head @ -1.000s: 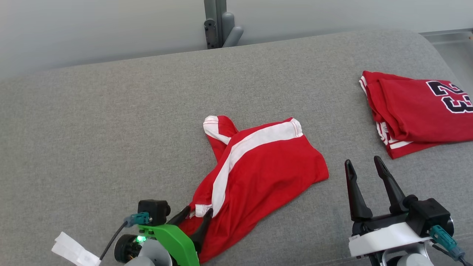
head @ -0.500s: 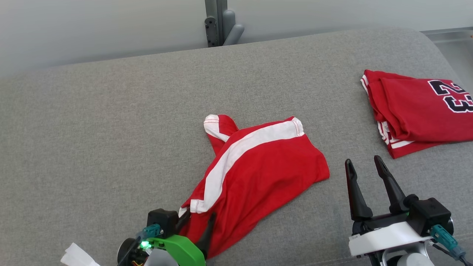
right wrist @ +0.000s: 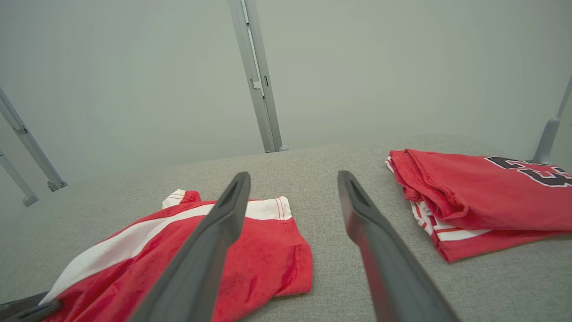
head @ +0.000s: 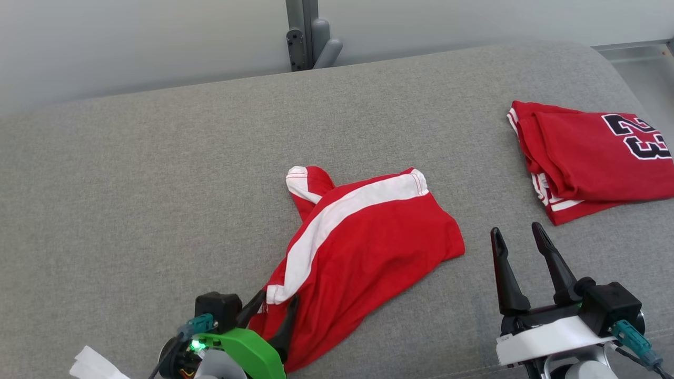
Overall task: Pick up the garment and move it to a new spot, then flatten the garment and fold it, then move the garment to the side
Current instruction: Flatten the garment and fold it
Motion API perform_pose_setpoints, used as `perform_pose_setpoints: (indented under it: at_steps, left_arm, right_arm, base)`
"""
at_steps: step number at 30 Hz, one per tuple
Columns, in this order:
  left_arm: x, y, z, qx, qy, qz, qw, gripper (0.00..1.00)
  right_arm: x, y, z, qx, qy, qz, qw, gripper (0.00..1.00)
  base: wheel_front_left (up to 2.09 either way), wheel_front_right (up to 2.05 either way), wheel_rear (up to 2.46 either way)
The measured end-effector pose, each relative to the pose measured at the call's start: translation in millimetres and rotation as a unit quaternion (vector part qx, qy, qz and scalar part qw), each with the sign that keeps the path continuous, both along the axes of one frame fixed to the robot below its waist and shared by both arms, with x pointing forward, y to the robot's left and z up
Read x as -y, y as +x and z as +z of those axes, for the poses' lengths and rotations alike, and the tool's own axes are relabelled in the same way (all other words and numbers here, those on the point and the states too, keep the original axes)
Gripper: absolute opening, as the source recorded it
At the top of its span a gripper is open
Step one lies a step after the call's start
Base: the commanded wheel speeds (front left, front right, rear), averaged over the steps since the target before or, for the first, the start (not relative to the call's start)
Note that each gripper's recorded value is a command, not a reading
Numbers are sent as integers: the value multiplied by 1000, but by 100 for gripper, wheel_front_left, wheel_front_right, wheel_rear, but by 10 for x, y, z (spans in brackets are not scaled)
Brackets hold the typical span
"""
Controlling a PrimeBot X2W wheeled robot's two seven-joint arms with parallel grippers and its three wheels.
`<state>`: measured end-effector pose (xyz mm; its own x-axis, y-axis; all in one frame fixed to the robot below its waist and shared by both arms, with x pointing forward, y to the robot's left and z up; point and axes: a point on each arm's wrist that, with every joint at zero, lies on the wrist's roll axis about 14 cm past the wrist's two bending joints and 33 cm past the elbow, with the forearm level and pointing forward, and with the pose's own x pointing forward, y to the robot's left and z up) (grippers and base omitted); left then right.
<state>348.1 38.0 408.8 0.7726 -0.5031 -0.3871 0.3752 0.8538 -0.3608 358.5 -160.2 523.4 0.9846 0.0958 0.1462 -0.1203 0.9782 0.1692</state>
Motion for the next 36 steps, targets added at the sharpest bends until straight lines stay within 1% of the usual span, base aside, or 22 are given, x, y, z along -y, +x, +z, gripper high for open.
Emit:
perform_pose_setpoints:
  at_steps: [2,6,9,12,13,16,19,24,27,30,33,35,36]
  left_arm:
    - [9,-8,7,-4,-5,-4,1000,100]
    - [-29,-25,36,-14,-23,6,1000,100]
    - [-161,35,126,-8,-41,31,999,100]
    - [-249,46,205,-17,-73,54,996,100]
    - [-267,47,221,-27,-87,62,994,100]
    - [-311,43,217,-50,-110,73,990,100]
    - [-254,2,167,-80,-129,69,986,100]
    - [-189,-12,20,-109,-124,61,984,100]
    - [-155,25,-29,-113,-120,59,985,95]
    - [-108,43,-52,-115,-122,55,984,94]
    - [-59,33,-78,-120,-122,46,984,89]
    - [-32,32,-74,-119,-124,42,984,82]
    - [-23,28,-77,-120,-125,41,984,72]
  right_arm:
    - [8,-5,5,1,0,-1,1000,100]
    - [28,-20,14,2,-1,-4,1000,100]
    - [41,-32,15,2,-1,-7,1000,100]
    - [58,-32,3,0,-2,-9,1000,100]
    - [52,-27,-1,0,-2,-8,1000,100]
    - [1,-16,-22,-3,-3,0,1000,100]
    - [-28,-1,-33,-5,-3,4,1000,100]
    - [-68,37,-37,-5,-4,11,1000,100]
    - [-69,43,-49,-7,-5,11,1000,100]
    - [-66,38,-58,-8,-7,10,1000,100]
    - [-52,31,-64,-9,-8,8,1000,100]
    - [-46,24,-63,-9,-8,7,1000,100]
    - [-42,20,-61,-9,-8,6,1000,100]
  base:
    - [0,0,0]
    - [0,0,0]
    - [0,0,0]
    - [0,0,0]
    - [0,0,0]
    - [0,0,0]
    - [0,0,0]
    - [0,0,0]
    - [0,0,0]
    - [0,0,0]
    - [0,0,0]
    - [0,0,0]
    - [0,0,0]
